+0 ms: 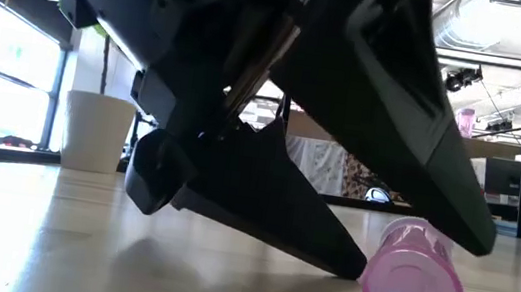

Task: Pick and place medicine bottles onto shelf by color
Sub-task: Put the purple pill bottle on the shelf aligned with the other purple pill bottles

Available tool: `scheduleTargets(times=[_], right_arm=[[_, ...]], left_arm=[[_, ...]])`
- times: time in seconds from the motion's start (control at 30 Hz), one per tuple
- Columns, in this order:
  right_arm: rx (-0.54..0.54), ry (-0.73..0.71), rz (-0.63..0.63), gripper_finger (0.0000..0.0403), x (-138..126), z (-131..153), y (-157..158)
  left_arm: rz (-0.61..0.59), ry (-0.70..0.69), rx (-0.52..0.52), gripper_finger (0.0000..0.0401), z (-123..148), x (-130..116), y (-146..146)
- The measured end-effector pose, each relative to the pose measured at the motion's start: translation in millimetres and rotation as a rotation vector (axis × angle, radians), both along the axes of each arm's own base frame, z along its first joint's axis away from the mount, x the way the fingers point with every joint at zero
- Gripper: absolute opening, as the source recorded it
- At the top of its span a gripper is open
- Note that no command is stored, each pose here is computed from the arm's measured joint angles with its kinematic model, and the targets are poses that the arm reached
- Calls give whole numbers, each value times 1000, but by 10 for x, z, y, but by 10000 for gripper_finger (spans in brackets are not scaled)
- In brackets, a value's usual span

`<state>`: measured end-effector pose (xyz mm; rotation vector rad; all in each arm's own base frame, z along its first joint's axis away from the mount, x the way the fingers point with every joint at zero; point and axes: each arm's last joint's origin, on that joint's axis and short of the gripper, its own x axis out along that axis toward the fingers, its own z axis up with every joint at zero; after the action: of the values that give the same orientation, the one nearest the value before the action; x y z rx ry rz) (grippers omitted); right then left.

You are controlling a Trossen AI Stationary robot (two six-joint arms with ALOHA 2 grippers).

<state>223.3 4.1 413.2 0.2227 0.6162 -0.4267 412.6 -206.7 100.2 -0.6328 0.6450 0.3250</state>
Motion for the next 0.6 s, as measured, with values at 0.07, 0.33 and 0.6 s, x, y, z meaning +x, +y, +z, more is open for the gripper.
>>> scheduleTargets(times=[0.07, 0.33, 0.6], right_arm=[[0, 0, 0, 172, 0, 0, 0], [-1, 0, 0, 172, 0, 0, -1], [11, -5, -9, 172, 0, 0, 0]], left_arm=[[-8, 18, 5, 236, -18, -14, -13], [-59, 81, 69, 236, -47, -69, -29], [-159, 181, 217, 236, 15, -24, 27]])
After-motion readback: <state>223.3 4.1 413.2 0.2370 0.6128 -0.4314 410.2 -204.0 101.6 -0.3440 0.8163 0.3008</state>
